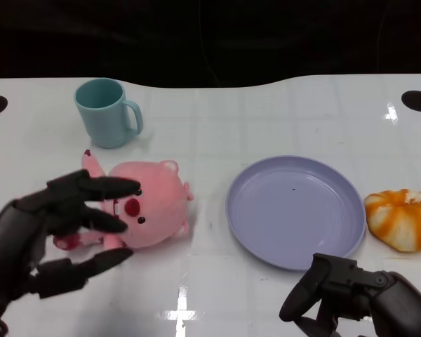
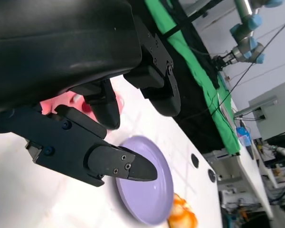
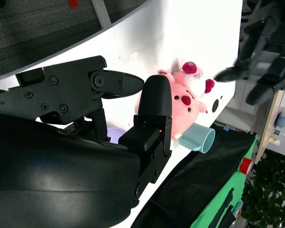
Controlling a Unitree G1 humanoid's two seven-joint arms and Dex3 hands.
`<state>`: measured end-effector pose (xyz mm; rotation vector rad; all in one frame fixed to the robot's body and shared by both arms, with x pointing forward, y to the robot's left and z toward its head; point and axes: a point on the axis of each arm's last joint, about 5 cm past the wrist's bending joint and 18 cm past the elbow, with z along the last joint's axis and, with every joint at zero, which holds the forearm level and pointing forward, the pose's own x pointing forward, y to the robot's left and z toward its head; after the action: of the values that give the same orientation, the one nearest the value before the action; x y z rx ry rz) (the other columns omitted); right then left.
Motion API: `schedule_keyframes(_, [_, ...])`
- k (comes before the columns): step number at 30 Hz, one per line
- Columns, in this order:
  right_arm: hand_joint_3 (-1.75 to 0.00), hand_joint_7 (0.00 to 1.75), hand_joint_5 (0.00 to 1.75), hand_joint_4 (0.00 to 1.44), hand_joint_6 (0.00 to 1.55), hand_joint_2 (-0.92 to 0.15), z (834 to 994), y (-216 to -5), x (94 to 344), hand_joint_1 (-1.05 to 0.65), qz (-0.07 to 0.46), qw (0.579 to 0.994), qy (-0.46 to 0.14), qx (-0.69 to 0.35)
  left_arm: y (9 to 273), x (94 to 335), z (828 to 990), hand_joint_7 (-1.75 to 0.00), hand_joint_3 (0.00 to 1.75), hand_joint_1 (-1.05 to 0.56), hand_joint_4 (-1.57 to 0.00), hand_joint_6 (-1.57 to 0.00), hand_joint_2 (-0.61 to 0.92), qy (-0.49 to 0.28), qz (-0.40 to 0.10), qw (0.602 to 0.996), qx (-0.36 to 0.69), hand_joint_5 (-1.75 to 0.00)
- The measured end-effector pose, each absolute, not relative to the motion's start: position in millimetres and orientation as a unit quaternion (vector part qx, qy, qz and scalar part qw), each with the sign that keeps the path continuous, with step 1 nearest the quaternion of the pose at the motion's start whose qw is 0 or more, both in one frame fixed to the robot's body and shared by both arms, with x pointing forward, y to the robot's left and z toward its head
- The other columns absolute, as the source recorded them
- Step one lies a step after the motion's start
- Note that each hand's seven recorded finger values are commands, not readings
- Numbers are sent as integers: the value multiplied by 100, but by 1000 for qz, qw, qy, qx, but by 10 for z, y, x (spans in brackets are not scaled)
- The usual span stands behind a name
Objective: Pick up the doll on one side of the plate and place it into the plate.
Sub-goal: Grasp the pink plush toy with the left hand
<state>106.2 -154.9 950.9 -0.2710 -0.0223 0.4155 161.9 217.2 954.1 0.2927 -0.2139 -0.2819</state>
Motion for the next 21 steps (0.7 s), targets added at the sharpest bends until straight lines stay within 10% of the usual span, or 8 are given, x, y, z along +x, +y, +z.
schedule_keyframes(21, [-36, 132, 160, 65, 58, -92, 9517, -1548, 1055, -24, 203, 970, -11, -133, 2165, 2012, 9930, -2, 1, -67, -12, -34, 91, -95, -114, 821, 552, -52])
